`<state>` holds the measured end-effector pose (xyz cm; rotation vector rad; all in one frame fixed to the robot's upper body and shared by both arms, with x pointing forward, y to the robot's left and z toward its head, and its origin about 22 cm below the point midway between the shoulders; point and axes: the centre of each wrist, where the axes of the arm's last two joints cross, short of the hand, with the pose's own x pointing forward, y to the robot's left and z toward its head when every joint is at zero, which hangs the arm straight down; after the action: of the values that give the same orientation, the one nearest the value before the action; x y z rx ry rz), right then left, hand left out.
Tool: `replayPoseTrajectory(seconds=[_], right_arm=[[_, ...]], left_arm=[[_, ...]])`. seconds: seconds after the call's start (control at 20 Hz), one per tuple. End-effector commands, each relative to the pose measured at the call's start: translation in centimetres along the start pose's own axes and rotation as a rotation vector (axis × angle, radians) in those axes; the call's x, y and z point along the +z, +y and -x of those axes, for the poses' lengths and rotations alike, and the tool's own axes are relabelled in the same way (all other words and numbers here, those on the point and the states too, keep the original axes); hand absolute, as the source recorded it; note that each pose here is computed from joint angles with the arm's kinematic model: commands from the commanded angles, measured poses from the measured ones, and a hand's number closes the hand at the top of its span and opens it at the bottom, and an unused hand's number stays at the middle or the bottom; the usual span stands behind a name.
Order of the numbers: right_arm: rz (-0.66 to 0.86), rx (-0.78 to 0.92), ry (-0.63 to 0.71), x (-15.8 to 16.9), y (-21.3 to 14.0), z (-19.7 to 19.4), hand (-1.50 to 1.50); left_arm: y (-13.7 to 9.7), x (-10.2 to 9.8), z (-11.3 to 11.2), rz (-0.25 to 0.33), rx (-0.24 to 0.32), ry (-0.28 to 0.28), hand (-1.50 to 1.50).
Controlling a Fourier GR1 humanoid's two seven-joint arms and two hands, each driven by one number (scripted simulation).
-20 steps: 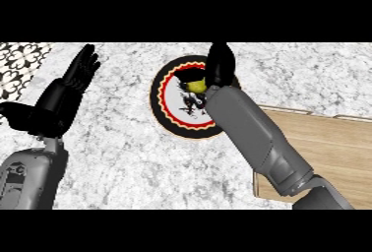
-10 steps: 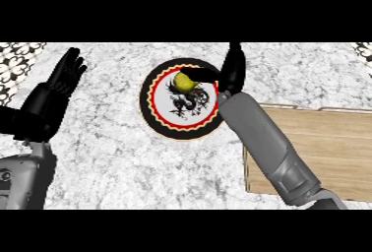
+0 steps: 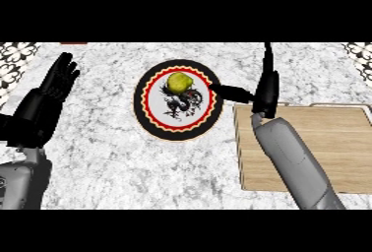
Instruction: Pick the pear from the tray and place it in the plate
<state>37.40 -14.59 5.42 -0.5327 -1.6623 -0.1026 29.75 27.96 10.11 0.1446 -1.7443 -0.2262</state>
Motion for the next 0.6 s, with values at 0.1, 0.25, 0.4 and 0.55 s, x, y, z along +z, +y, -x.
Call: replayPoseTrajectory(seconds=[0.1,0.25,0.4,0.55], right_arm=[[-0.023,0.028,-0.029,1.7,-7.3,3.1,-1.5],[-0.023,0.032,-0.017,1.9,-8.2,2.0,-1.5],[-0.033,0.048,-0.023,3.3,-9.8,3.1,-1.5],[-0.001,0.072,-0.036,5.0,-12.7,4.1,-1.5]], left_arm=[[-0.1,0.4,0.2,-0.005,-0.002,0.004,0.0],[-0.3,-0.1,2.0,-0.011,-0.006,-0.003,0.0],[2.1,1.0,-0.1,0.01,-0.01,0.0,0.0],[1.7,0.8,1.6,0.001,-0.013,-0.001,0.0]])
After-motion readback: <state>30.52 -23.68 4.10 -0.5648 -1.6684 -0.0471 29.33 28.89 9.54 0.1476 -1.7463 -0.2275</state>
